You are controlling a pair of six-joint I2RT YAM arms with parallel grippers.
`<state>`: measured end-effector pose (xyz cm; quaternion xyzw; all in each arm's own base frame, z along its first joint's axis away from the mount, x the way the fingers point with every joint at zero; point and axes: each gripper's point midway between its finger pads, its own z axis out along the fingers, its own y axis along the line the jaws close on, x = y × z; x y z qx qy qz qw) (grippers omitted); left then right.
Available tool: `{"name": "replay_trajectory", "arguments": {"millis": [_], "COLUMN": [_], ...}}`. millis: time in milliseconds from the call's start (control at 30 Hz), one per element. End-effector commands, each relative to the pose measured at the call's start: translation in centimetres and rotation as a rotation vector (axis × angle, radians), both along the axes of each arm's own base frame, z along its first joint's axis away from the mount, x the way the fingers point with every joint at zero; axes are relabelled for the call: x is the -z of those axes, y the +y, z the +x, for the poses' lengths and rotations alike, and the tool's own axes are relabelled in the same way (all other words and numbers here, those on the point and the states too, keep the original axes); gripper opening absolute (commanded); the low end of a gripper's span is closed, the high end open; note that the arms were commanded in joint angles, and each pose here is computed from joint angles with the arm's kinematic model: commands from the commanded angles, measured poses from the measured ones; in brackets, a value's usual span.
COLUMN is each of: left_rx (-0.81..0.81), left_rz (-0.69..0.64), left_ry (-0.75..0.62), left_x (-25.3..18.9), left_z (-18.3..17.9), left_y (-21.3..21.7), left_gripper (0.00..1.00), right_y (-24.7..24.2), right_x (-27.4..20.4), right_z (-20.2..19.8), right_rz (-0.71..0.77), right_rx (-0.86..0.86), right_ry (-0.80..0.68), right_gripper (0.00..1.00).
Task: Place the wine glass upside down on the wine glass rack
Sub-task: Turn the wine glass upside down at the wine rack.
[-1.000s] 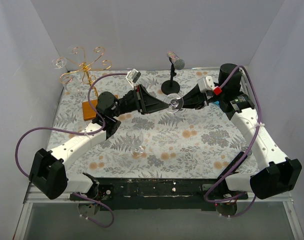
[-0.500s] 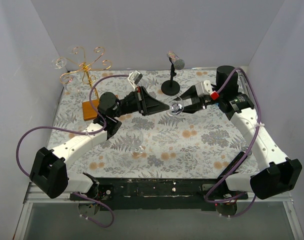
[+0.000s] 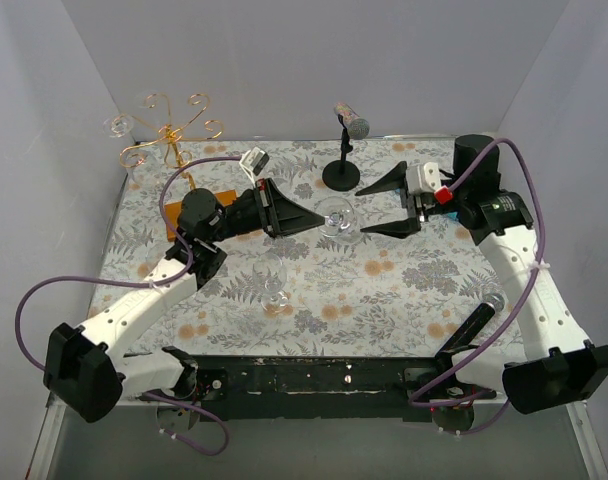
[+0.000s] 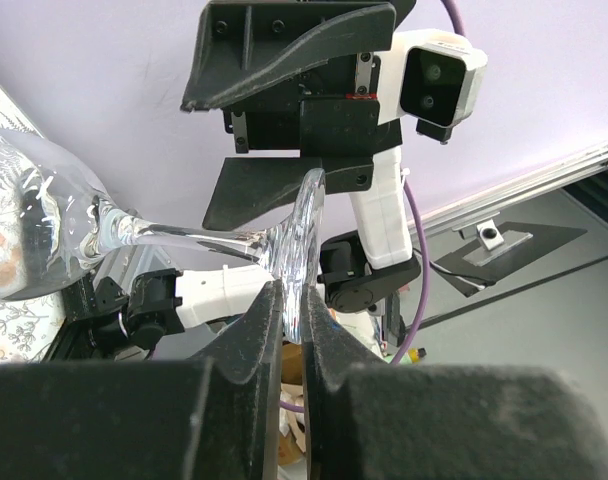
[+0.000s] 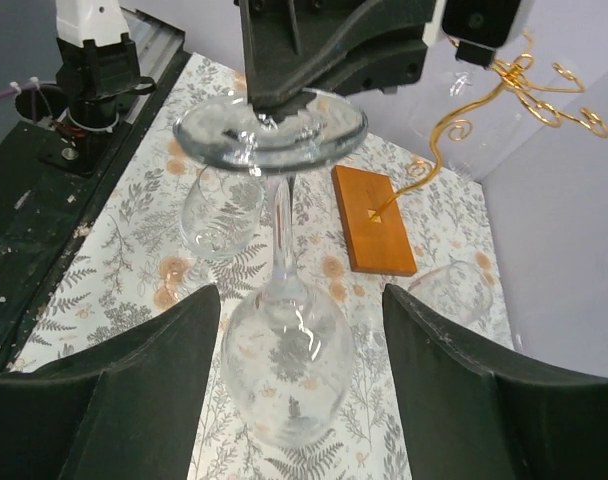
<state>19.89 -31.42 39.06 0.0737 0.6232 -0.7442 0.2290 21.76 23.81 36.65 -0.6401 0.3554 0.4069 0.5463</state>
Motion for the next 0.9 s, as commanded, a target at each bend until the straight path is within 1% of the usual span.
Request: {"name": "replay_trajectory", "arguments": {"millis": [0,133,267,633,867], "left_rx": [-0.041,-0.091,-0.145,-0.267,-0.338], "left_rz": [-0.042,-0.015,0.000,0.060,0.100], "left_ry": [0.063,0.045,0.004,-0.067,-0.147], "left_x": [-2.6,-2.7,-3.3,-4.7,-7.1], "left_z": [-0.6,-0.1,0.3,1.8,1.3], "left_y": [1.9,2.8,4.0,6.4,7.6], "left_gripper": [0.00,0.00,0.00,0.00,0.00], "right_y": [-2.0,-4.0,-4.9,-6.7,-7.9], "right_x": [-2.7,-4.6,-4.8,-1.7,0.4], "right_z": [-0.9,-0.7,-1.0,-0.5,0.5], "right_rz": [0.012,0.012,-0.005,-0.004,0.011], "right_rx": [0.056,0.143,0.188,0.250,0.284], "right_ry": [-0.071,-0.092,-0.091,0.001,0.049], "right_gripper": [0.74,0.74,0.74,0.74,0.74]}}
